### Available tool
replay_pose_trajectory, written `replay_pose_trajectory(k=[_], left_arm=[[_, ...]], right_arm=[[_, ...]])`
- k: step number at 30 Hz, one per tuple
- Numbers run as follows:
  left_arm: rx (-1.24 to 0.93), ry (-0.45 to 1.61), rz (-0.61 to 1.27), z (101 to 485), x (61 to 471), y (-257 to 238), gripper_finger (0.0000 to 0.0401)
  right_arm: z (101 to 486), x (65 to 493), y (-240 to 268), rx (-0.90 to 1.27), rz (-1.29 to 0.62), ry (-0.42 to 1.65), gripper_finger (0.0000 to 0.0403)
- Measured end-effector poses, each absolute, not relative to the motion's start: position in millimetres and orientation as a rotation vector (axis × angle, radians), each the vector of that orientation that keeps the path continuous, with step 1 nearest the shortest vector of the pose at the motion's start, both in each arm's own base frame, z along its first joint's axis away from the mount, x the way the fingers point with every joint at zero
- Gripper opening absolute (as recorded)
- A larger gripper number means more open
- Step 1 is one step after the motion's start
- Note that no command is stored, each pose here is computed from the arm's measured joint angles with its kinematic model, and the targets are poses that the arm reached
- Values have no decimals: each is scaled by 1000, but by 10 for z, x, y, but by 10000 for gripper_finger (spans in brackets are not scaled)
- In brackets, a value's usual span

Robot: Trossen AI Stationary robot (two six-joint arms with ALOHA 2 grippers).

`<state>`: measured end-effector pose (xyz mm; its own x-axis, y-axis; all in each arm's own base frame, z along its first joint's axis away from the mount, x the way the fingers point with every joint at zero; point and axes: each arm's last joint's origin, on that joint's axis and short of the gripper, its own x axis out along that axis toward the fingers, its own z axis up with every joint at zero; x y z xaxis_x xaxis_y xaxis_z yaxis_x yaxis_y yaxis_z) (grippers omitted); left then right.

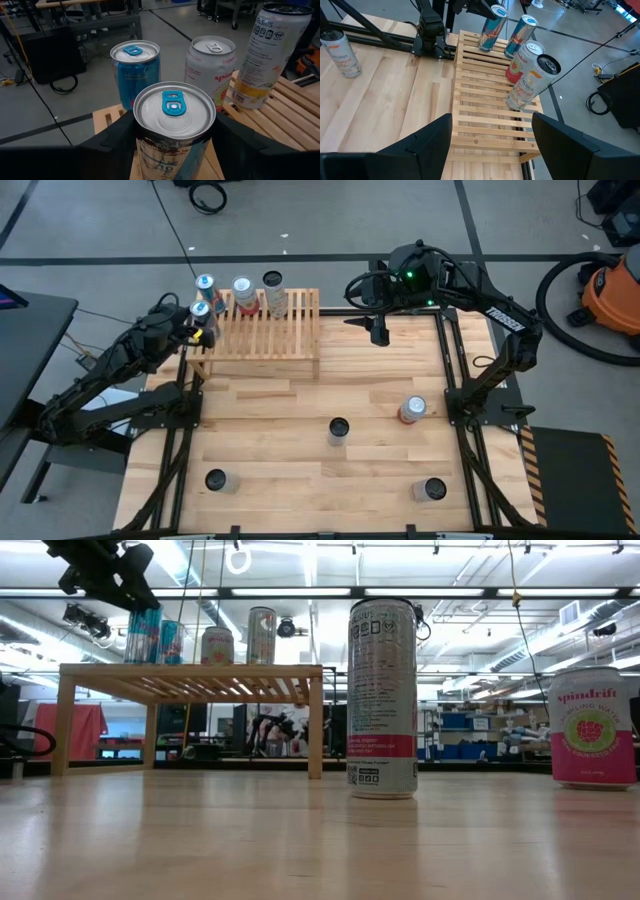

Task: Place canned beverage on shelf
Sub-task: Put the blue soda can on the shelf aligned with the other blue soda can

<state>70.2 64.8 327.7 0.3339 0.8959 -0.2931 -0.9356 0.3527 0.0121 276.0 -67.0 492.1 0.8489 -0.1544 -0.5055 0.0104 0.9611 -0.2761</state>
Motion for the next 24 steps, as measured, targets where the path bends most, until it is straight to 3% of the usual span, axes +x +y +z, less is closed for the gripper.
replay_pose_trajectory(k=[24], left_arm=[[-215, 251, 1212, 3265, 699, 646, 231]], right_arm=[[4921, 2760, -669, -270, -88, 552, 284]])
